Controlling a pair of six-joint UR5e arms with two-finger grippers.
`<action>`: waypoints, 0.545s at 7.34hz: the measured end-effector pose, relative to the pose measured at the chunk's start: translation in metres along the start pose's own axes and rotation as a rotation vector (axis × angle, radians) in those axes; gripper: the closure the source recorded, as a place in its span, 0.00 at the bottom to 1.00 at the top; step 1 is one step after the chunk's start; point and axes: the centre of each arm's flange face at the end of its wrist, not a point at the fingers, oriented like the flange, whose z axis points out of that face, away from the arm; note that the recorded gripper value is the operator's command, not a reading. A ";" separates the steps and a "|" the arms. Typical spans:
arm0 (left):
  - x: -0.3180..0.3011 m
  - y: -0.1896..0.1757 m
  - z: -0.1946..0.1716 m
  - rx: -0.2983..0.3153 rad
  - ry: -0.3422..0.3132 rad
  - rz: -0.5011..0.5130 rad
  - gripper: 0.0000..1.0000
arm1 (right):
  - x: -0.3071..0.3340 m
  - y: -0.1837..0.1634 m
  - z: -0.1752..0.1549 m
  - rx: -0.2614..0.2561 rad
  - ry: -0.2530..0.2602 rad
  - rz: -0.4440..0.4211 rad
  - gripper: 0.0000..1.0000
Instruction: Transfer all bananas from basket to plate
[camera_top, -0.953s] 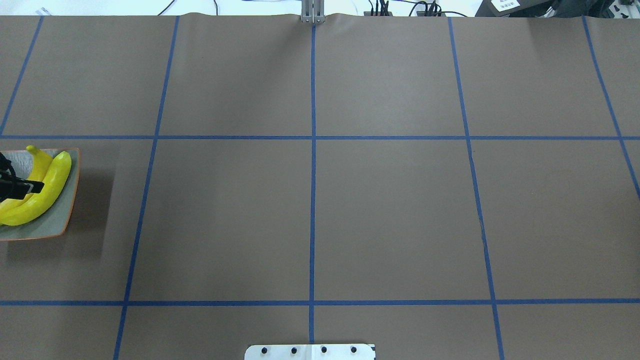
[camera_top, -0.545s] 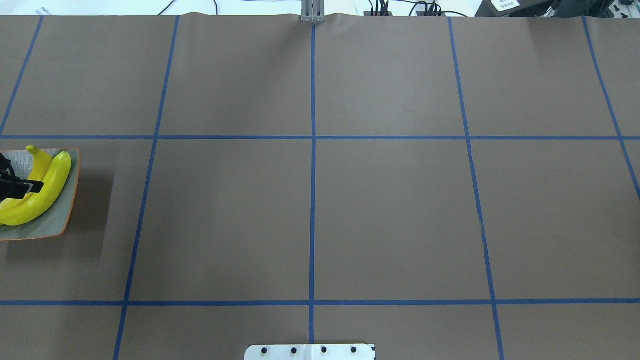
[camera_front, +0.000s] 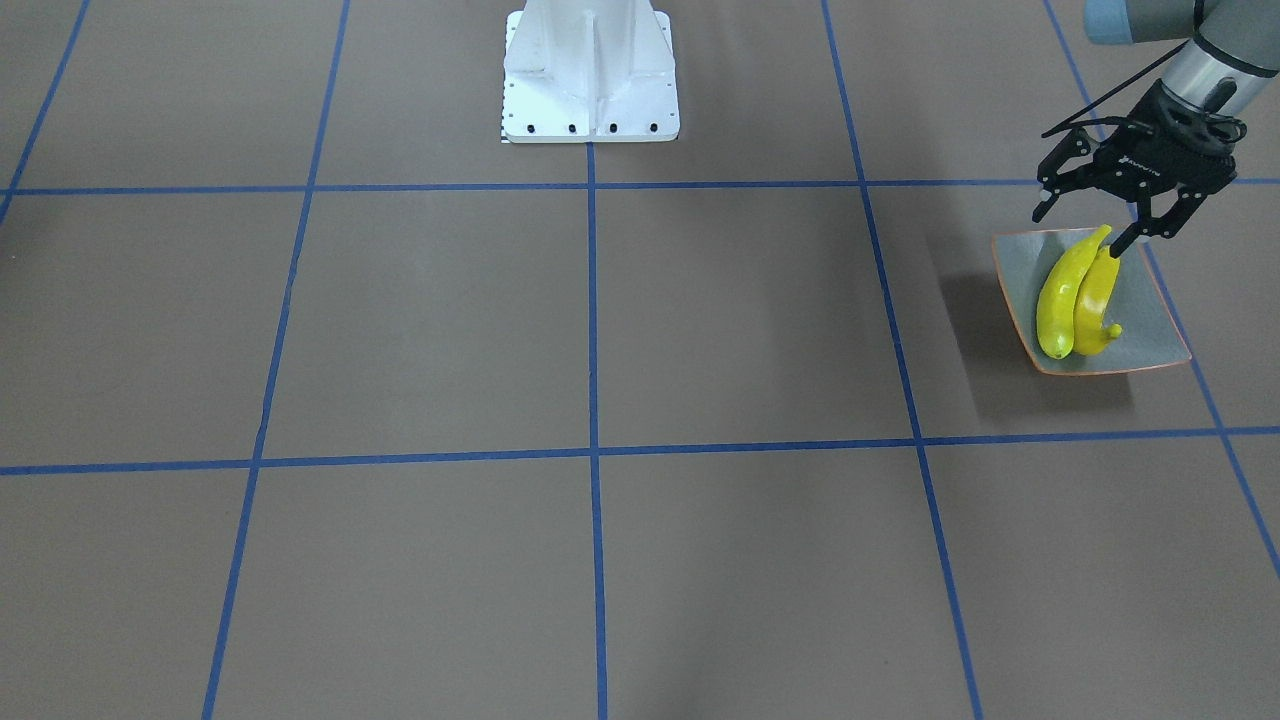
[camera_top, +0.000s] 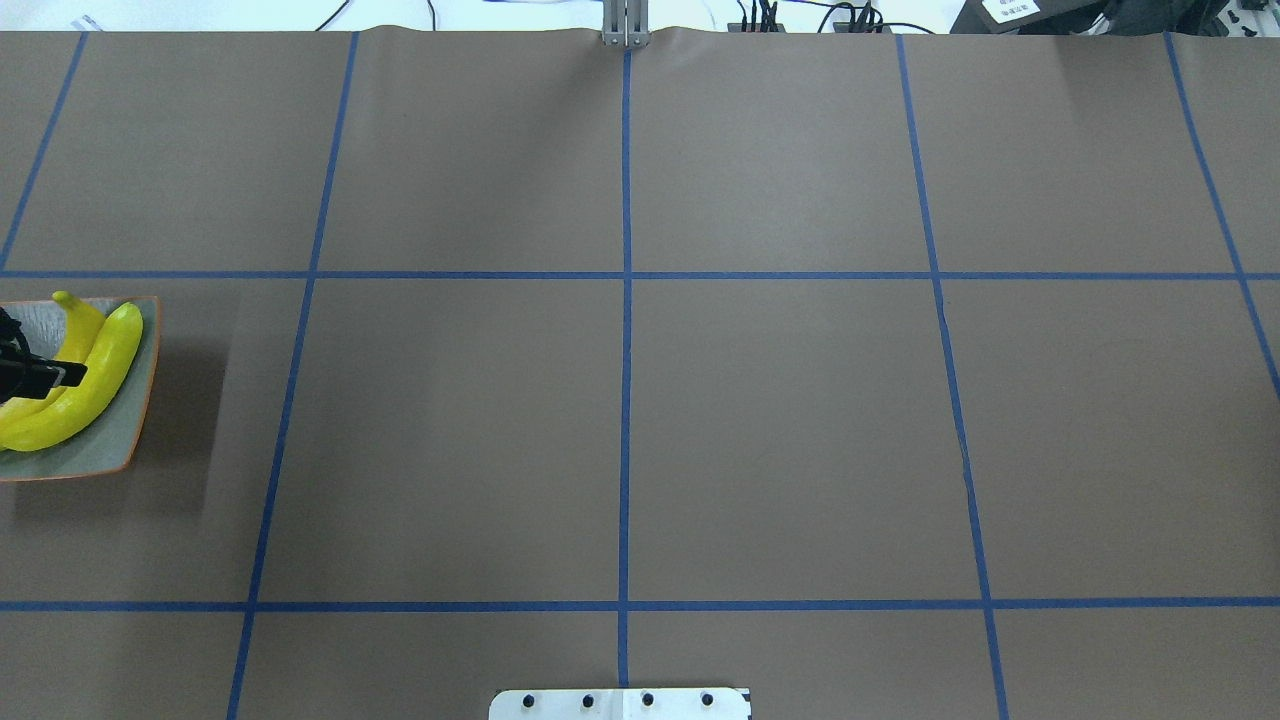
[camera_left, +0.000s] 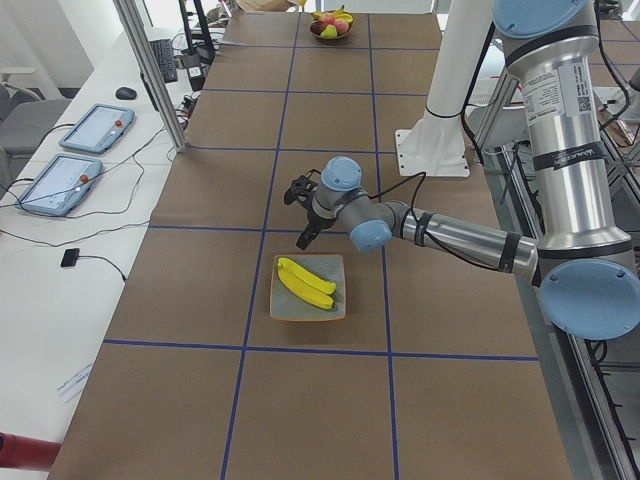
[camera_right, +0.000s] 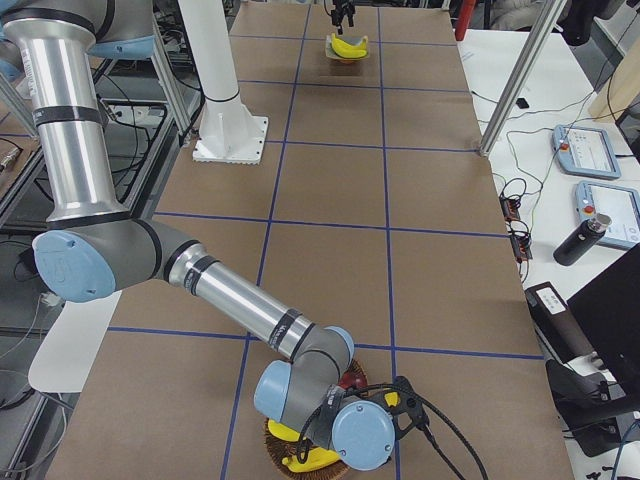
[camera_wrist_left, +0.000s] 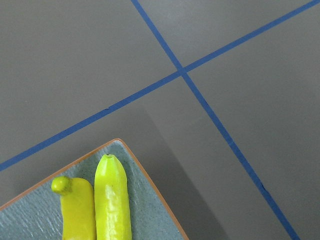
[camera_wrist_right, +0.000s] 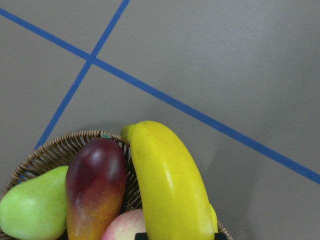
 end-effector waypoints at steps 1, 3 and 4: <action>0.003 -0.004 0.000 0.007 0.007 -0.009 0.00 | -0.013 -0.021 -0.021 0.010 0.013 0.029 1.00; 0.023 -0.039 0.000 0.053 0.044 -0.091 0.00 | -0.046 -0.061 -0.059 0.056 0.046 0.156 1.00; 0.039 -0.061 0.002 0.077 0.075 -0.134 0.00 | -0.064 -0.080 -0.074 0.088 0.052 0.232 1.00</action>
